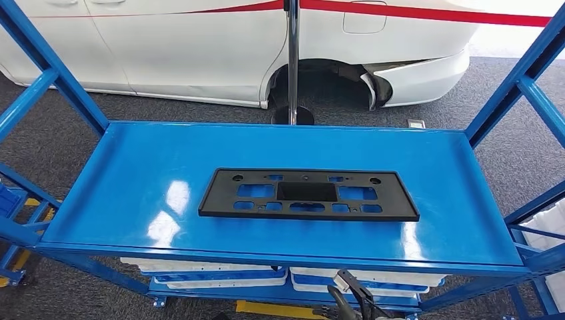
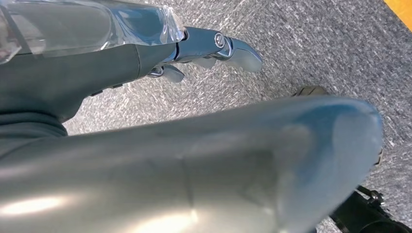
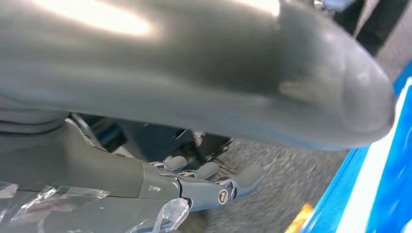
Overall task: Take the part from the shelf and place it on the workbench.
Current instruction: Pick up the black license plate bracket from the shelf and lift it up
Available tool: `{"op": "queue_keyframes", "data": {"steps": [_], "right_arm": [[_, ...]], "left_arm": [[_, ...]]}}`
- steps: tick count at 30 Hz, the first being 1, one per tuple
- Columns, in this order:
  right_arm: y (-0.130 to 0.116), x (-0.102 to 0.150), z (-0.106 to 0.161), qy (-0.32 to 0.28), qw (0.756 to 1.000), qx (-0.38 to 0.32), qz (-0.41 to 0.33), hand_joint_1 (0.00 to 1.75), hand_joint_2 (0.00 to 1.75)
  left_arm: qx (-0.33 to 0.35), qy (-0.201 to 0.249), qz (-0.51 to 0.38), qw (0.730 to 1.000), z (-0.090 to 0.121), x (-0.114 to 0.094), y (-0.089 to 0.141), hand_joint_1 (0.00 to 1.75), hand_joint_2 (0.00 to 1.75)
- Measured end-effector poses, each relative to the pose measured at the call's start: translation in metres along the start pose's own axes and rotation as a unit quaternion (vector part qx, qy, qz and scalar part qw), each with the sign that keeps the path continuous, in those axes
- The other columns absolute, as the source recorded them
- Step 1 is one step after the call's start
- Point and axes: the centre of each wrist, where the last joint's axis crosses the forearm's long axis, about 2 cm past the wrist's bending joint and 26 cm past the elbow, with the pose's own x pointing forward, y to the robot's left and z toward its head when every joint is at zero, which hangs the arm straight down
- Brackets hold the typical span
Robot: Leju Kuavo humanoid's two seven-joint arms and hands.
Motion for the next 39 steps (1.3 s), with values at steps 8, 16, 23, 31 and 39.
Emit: {"op": "queue_keyframes", "data": {"steps": [8,16,23,31,39], "right_arm": [[0.023,0.023,-0.013,-0.041,0.994,0.083,0.051,0.0,0.0],[0.045,0.026,-0.015,-0.027,0.985,0.141,0.096,0.0,0.0],[0.049,0.052,-0.023,0.137,0.95,0.096,0.264,0.0,0.0],[0.049,0.023,-0.022,0.198,0.922,0.119,0.312,0.0,0.0],[0.05,0.018,-0.022,0.205,0.919,0.125,0.314,0.0,0.0]], "left_arm": [[0.002,0.004,-0.005,1.0,0.0,0.001,0.002,0.0,0.0],[0.004,0.006,-0.01,1.0,0.0,0.001,0.005,0.0,0.0],[0.008,0.011,-0.02,1.0,0.0,0.003,0.008,0.0,0.0],[0.01,0.011,-0.032,0.999,0.0,0.006,0.011,0.0,0.0],[0.01,0.011,-0.034,0.999,0.0,0.006,0.011,0.0,0.0]]}}
